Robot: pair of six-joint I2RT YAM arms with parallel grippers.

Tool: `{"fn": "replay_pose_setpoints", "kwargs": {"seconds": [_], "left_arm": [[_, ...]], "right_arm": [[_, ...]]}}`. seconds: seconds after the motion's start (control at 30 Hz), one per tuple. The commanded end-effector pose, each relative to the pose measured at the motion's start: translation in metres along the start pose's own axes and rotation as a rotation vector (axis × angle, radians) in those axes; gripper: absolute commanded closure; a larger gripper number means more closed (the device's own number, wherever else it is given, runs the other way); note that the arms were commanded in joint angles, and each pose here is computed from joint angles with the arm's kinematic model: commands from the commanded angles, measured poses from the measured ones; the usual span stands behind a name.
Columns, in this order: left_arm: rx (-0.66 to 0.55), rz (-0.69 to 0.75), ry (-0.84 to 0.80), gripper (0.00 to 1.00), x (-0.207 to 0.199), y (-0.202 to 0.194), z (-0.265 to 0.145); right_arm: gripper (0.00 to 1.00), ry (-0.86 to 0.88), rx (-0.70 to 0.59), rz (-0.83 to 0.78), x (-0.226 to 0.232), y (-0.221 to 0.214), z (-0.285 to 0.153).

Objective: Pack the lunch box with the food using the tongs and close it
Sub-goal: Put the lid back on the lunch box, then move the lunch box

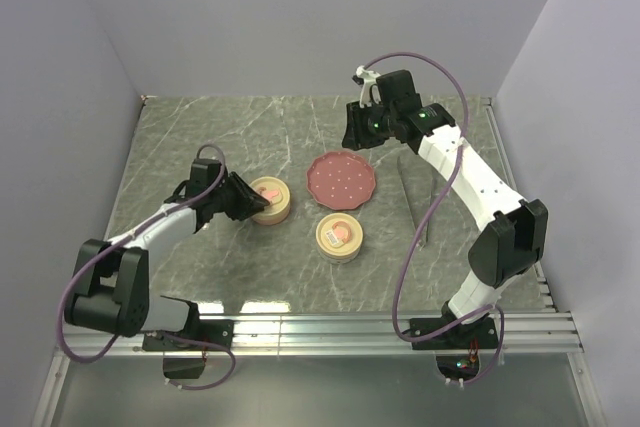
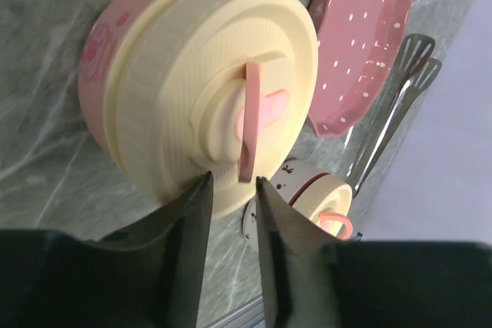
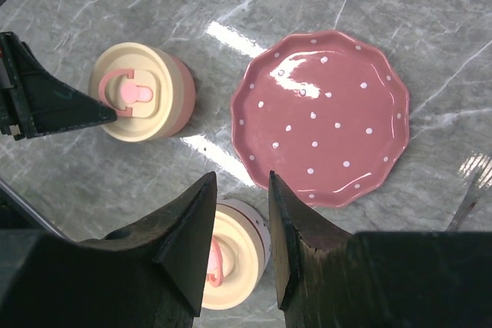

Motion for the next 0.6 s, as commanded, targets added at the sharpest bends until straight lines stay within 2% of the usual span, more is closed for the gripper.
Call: {"fn": "replay_pose_setpoints", "kwargs": {"seconds": [0.0, 0.03, 0.1, 0.4, 0.57], "left_arm": [[-0.029, -0.001, 0.111, 0.63, 0.01, -0.01, -0.012], [-0.04, 0.002, 0.109, 0.58, 0.009, -0.01, -0.014], [-0.068, 0.004, 0.102, 0.55, 0.006, -0.008, -0.019], [-0.131, 0.014, 0.089, 0.54, -0.005, -0.001, -0.03], [-0.221, 0.03, 0.064, 0.53, -0.019, 0.009, -0.044]], "right_arm": [[0.59, 0.013, -0.034, -0.028, 0.006, 0.002, -0.008], [0.59, 0.012, -0.034, -0.029, 0.005, 0.002, -0.007], [0.59, 0.018, -0.03, -0.029, 0.007, 0.003, -0.006], [0.59, 0.027, -0.031, -0.035, 0.009, 0.005, -0.006], [0.59, 0.029, -0.035, -0.04, 0.01, 0.006, -0.007]]}}
Point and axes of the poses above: each gripper's point midway between its finger pads, its own z axis out along the fingers, its own x axis along the line the jaws close on, y = z × x, the point moved 10 cm from there along -z, back along the fingers, and after that the axes turned 6 degrees about z, right-handed, at the moved point
